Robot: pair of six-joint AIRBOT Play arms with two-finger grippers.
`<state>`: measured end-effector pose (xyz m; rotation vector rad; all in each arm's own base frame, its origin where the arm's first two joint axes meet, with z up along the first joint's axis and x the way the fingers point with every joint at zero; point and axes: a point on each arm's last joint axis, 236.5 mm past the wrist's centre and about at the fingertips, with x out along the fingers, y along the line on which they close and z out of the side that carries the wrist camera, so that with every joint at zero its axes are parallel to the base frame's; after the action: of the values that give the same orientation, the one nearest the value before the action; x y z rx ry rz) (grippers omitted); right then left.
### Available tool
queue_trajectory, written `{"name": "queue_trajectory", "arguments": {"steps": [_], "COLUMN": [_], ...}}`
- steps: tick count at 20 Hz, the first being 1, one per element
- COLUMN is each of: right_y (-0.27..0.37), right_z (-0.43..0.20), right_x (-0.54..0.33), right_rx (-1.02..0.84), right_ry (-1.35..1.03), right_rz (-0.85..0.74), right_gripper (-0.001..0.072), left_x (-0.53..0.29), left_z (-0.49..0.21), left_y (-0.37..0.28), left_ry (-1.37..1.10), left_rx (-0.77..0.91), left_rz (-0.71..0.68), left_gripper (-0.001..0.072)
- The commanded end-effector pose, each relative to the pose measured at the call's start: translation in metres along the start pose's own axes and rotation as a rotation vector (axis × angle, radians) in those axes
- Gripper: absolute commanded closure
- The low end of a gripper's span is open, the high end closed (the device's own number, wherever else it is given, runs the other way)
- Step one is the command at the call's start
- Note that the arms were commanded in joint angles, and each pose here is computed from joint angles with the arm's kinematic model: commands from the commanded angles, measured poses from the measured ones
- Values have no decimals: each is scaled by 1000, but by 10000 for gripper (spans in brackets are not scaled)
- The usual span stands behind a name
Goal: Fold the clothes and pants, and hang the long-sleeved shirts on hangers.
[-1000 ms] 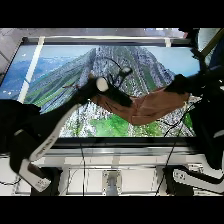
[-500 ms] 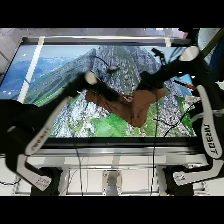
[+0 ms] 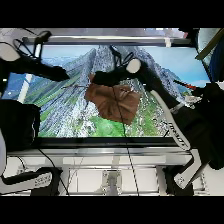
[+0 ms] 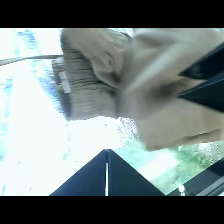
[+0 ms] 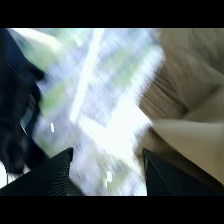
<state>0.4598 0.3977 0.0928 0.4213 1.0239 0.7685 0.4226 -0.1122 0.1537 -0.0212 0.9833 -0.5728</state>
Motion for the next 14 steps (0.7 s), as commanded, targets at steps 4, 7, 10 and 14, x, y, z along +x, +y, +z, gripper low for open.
{"name": "queue_trajectory", "arguments": {"steps": [4, 7, 10, 14], "right_y": [5, -80, -149, -211], "right_z": [44, 29, -17, -85], "right_x": [-49, -147, -236, -240], "right_rx": [-205, -174, -52, 99], "right_ry": [-67, 83, 216, 150], "right_rz": [-81, -351, -575, -600], "right_gripper": [234, 262, 264, 266], "left_x": [-20, -20, -20, -20], "left_z": [-8, -8, -8, -8], "left_y": [8, 7, 8, 7], "left_ry": [3, 6, 7, 6], "left_rx": [-18, -7, -7, -7], "left_rz": [18, 17, 16, 14], "left_gripper": [681, 680, 681, 680]}}
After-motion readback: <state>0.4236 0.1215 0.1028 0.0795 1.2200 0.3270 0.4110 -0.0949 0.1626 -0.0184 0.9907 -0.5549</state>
